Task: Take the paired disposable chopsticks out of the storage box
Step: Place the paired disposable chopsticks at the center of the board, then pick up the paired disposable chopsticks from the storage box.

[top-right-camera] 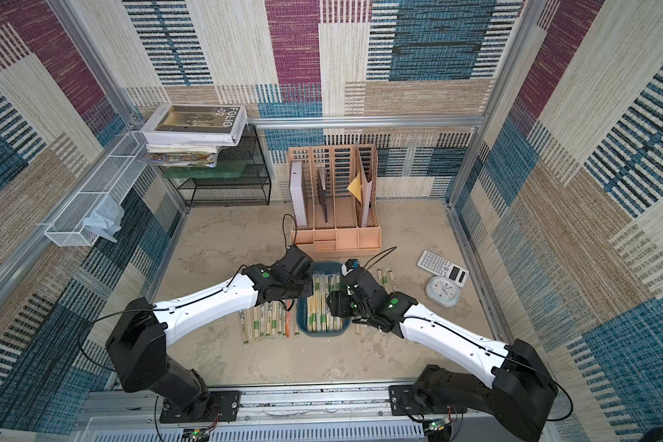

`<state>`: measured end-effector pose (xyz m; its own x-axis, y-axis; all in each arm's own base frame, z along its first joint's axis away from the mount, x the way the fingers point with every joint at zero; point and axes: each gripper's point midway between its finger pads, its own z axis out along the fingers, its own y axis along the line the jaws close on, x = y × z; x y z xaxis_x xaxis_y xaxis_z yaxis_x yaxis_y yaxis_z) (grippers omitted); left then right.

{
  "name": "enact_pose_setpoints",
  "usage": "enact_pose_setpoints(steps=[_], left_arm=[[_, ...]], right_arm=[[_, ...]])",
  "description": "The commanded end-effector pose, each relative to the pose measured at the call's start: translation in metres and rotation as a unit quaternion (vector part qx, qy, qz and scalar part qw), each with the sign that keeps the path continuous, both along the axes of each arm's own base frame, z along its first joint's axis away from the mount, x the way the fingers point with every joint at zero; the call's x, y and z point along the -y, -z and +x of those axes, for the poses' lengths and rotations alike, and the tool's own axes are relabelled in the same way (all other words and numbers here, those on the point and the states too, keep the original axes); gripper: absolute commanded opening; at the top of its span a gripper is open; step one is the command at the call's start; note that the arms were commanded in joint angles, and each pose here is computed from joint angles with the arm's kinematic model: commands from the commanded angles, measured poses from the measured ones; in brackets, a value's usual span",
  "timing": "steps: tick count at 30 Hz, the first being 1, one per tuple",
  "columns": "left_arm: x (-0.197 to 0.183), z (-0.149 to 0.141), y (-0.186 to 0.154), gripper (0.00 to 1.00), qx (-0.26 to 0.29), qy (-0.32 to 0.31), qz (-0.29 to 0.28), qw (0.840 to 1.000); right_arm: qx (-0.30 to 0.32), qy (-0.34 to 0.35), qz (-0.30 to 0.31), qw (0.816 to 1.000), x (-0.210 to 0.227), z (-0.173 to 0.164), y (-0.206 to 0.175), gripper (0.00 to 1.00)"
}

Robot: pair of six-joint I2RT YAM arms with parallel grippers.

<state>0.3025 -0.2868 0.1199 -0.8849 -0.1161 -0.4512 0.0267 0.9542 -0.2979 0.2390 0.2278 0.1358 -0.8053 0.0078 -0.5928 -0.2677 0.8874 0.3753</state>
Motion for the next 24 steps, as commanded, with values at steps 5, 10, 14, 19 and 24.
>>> enact_pose_setpoints(steps=[5,10,14,19,24], left_arm=[[0.038,0.002,0.022,0.33,-0.025,0.015,0.005,1.0],[0.058,0.006,0.044,0.32,-0.041,0.027,0.016,0.999],[0.069,0.01,0.055,0.31,-0.046,0.034,0.016,0.998],[0.081,0.013,0.066,0.29,-0.054,0.041,0.014,0.998],[0.086,0.011,0.078,0.27,-0.063,0.046,0.019,0.997]], right_arm=[[-0.001,0.024,-0.001,1.0,0.027,0.002,0.001,0.74],[-0.001,0.041,-0.004,0.999,0.044,0.004,0.003,0.74],[-0.004,0.051,-0.002,0.999,0.054,0.004,0.005,0.74],[-0.009,0.056,-0.001,0.998,0.059,0.002,0.01,0.74],[-0.01,0.057,0.001,0.998,0.059,0.002,0.011,0.74]])
